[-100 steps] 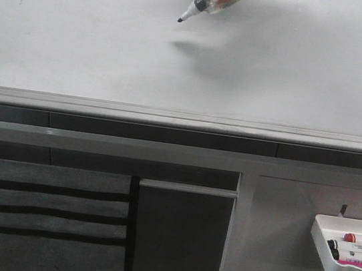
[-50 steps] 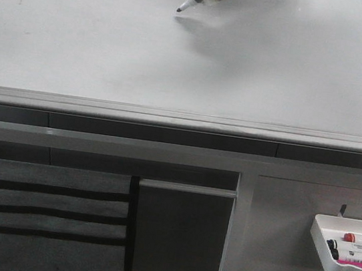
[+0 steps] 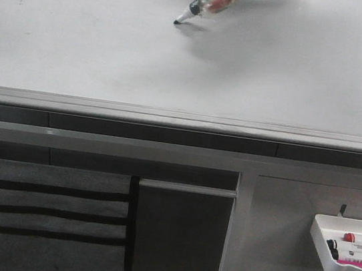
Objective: Write number 3 on whiteboard
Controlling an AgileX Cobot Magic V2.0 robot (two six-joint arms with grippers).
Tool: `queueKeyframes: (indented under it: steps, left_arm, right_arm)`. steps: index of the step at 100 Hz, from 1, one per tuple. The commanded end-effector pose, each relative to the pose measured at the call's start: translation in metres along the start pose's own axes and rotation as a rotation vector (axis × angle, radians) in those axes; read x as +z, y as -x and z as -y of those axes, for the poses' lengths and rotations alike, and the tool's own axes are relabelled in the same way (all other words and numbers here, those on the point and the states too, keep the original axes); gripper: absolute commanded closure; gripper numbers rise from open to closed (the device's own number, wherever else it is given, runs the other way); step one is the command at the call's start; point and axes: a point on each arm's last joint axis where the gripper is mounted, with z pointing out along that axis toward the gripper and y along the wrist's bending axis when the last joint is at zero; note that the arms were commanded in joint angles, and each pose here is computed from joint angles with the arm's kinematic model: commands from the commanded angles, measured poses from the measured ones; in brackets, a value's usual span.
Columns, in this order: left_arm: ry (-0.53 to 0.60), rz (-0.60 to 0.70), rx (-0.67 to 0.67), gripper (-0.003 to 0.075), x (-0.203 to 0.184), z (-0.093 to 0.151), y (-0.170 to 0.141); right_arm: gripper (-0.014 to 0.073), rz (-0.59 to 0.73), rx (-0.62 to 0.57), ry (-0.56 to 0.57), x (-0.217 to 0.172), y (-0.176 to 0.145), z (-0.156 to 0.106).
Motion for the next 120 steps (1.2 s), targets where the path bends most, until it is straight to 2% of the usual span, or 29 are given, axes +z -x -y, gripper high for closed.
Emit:
queueKeyframes:
  steps: [1, 21, 33, 44, 65, 75, 91, 101, 120]
  left_arm:
    - [0.024, 0.097, -0.018, 0.0335, -0.009, 0.0, 0.014]
    - [0.024, 0.097, -0.018, 0.0335, -0.009, 0.0, 0.014]
    - [0.024, 0.097, -0.018, 0.0335, -0.009, 0.0, 0.014]
    - [0.024, 0.097, -0.018, 0.0335, -0.009, 0.0, 0.014]
    - [0.024, 0.097, -0.018, 0.0335, -0.009, 0.0, 0.014]
    - [0.024, 0.097, -0.018, 0.0335, -0.009, 0.0, 0.014]
    - [0.024, 0.097, -0.018, 0.0335, -0.009, 0.0, 0.014]
    - [0.024, 0.097, -0.018, 0.0335, -0.009, 0.0, 0.014]
    - [0.024, 0.097, -0.018, 0.0335, -0.009, 0.0, 0.014]
  right_arm:
    - [0.0575, 0.119, -0.028, -0.058, -0.025, 0.015, -0.005]
    - [0.0575, 0.124, 0.024, -0.086, -0.033, 0.01, 0.009]
    - [0.0575, 0.07, 0.056, -0.074, -0.039, 0.0, 0.019]
    - [0.0575, 0.01, 0.061, -0.031, -0.03, -0.008, 0.016]
    - [0.0575, 0.073, -0.009, -0.062, -0.002, 0.005, -0.002]
    - [0.0575, 0.012, 0.017, -0.11, -0.007, -0.002, 0.007]
    - [0.0575, -0.087, 0.053, -0.085, -0.01, -0.026, 0.011]
    - [0.0575, -0.061, 0.039, -0.053, 0.007, -0.027, 0.001]
    - [0.0575, 0.06, -0.028, -0.079, 0.027, -0.005, -0.02]
